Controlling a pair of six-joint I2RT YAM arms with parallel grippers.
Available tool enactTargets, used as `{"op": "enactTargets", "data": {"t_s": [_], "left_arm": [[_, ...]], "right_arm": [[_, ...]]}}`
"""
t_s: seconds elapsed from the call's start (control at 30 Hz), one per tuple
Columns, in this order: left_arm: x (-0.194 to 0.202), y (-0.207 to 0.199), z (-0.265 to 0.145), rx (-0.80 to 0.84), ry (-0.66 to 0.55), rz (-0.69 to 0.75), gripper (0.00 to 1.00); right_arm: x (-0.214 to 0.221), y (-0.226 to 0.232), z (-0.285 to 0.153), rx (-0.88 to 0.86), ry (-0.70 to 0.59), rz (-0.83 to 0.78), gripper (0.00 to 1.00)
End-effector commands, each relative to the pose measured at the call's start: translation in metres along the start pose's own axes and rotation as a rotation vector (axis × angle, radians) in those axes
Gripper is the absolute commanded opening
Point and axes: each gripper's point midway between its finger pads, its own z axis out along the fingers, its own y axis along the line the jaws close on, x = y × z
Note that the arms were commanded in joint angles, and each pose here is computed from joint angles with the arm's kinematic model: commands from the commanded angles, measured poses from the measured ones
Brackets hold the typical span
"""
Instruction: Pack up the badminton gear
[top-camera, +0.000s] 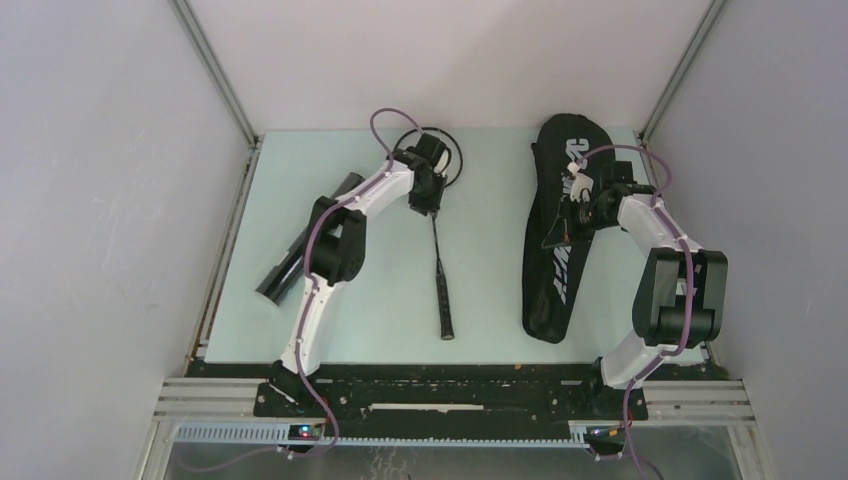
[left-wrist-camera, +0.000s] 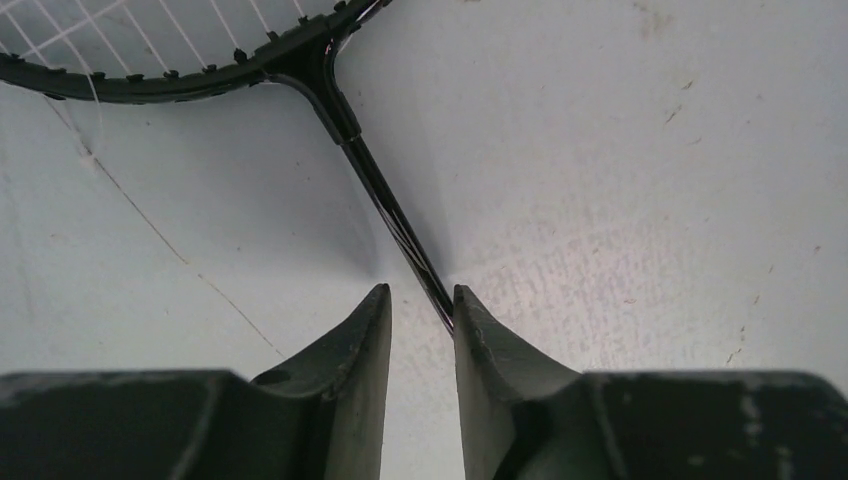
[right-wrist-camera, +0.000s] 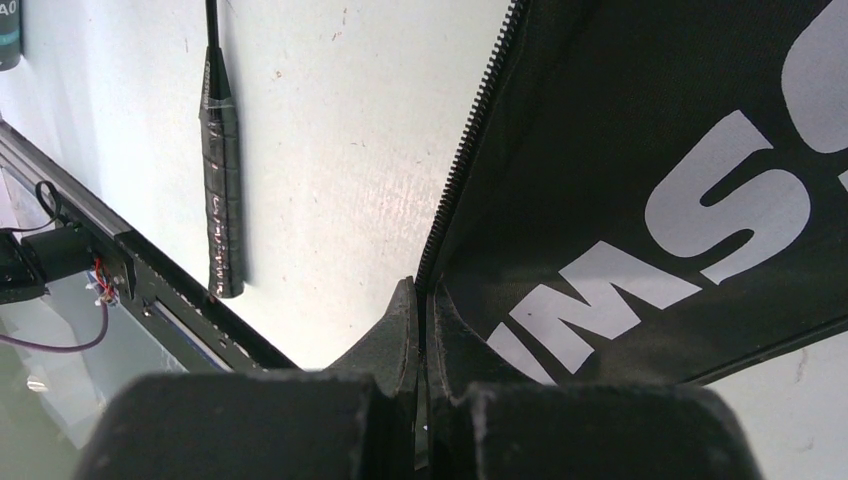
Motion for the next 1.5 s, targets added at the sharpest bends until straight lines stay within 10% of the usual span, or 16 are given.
{"op": "enactTargets", "data": {"t_s": [0.0,0.3,0.67,1.03,1.47], "left_arm": [[0.007,0.002,-0.015,-0.02,0.035,0.046,0.34],[0.05,-0.003,-0.018,-0.006,0.142,0.108,0.36],[0.147,-0.002,-0.044,0.12,0.183,0.144,0.12],[0.104,0.001,-0.075,0.106,-0.007,0.323,0.5],[0.084,-0.003,-0.032,0.107,0.075,0.333,0.47]], "right_arm": [[-0.011,0.019,-0.012,-0.049,-0.045,-0.04,0.0],[-0.012,0.021,-0.013,-0.064,-0.052,-0.039,0.0],[-0.015,0.023,-0.016,-0.065,-0.068,-0.044,0.0],[-0.019,0.022,-0.01,-0.077,-0.072,-0.027,0.0],[-0.018,0.025,-0.016,-0.08,-0.081,-0.035,0.0]]}}
